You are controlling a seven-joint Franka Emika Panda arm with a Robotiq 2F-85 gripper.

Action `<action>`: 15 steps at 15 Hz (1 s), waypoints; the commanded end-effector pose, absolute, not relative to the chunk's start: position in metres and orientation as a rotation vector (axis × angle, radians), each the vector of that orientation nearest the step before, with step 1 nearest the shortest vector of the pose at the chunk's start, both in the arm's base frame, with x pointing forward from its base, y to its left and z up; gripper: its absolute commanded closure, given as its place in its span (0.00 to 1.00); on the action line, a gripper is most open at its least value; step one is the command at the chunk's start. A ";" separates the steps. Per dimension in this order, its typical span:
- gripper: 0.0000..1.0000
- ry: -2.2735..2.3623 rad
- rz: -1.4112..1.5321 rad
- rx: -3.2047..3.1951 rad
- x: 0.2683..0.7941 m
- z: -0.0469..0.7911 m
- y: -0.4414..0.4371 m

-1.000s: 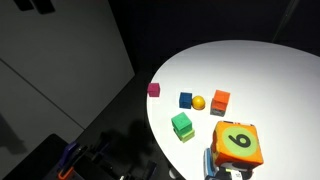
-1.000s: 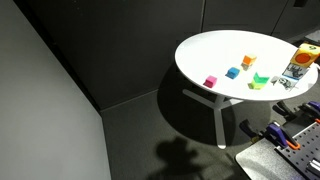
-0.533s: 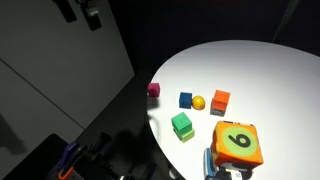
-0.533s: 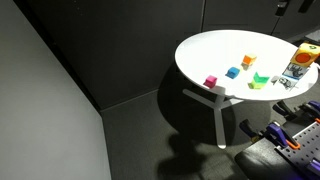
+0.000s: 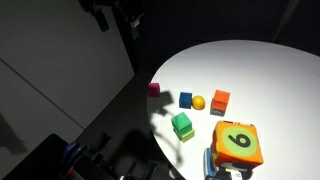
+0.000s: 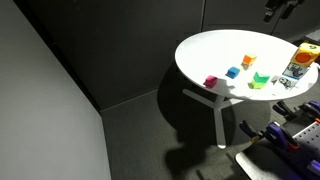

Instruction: Put the blue block onto the pink block then move the green block next to it

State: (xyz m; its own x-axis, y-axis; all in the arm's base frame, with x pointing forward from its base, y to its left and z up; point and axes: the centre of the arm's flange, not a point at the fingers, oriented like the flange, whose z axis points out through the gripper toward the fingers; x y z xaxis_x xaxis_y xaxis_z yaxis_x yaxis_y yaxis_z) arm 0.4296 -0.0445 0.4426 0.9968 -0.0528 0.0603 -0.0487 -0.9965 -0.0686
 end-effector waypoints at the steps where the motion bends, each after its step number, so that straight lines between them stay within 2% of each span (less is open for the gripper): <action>1: 0.00 -0.003 -0.128 -3.092 0.448 0.428 -0.071; 6: 0.00 0.025 -0.188 -3.156 0.462 0.418 -0.095; 15: 0.00 0.022 -0.177 -3.137 0.456 0.413 -0.092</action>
State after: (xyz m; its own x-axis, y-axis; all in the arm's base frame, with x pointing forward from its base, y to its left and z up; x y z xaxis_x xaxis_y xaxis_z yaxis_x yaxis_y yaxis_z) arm 0.4559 -0.0921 0.4134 0.9936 -0.0139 0.1123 -0.0140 -0.9999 0.0001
